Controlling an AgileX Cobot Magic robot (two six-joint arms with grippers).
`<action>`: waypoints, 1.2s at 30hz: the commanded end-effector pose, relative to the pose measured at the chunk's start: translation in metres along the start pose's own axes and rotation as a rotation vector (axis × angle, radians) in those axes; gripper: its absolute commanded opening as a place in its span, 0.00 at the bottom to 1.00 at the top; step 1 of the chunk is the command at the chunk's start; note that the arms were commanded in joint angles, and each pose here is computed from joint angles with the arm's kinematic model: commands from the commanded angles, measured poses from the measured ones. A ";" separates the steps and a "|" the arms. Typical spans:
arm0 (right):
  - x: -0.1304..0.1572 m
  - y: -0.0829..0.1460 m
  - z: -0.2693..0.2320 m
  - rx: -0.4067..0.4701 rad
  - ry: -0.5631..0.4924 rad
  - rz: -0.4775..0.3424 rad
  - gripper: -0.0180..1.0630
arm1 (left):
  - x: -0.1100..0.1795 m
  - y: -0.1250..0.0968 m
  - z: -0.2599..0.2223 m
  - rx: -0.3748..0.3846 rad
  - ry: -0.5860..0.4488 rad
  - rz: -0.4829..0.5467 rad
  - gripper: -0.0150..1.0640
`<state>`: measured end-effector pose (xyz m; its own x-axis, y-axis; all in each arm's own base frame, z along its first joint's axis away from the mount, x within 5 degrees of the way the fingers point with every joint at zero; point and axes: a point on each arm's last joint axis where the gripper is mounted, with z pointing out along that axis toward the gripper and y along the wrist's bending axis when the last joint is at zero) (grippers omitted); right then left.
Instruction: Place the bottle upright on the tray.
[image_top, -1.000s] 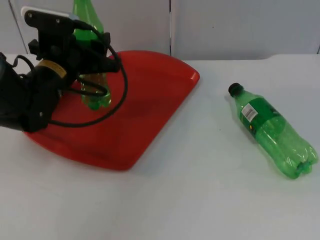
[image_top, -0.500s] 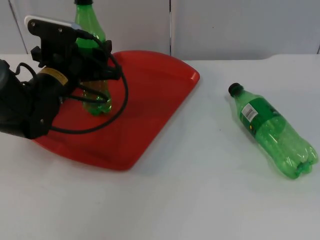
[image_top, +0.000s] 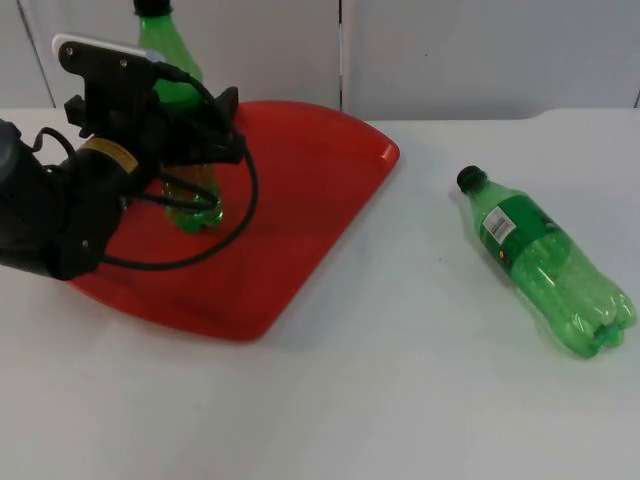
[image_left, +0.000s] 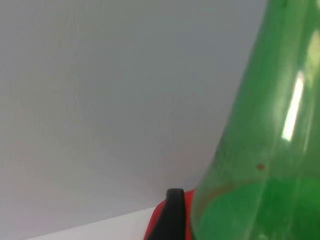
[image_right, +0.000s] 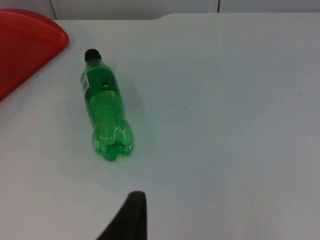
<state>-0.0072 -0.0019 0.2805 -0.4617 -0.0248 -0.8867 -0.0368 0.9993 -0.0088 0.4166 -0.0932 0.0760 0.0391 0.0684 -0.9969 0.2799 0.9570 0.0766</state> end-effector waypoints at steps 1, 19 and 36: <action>0.000 0.000 0.000 0.003 -0.006 0.005 0.99 | 0.002 0.000 -0.001 0.008 0.002 -0.004 0.73; 0.000 0.000 0.000 0.003 -0.006 0.005 0.99 | 0.003 -0.002 -0.008 0.022 0.021 0.001 0.99; 0.000 0.000 0.000 0.003 -0.006 0.005 0.99 | -0.007 -0.002 -0.048 0.005 0.103 -0.031 0.99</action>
<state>-0.0072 -0.0019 0.2805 -0.4617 -0.0248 -0.8867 -0.0368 0.9993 -0.0088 0.3733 -0.0849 0.0797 -0.0613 0.0883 -0.9942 0.2956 0.9530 0.0664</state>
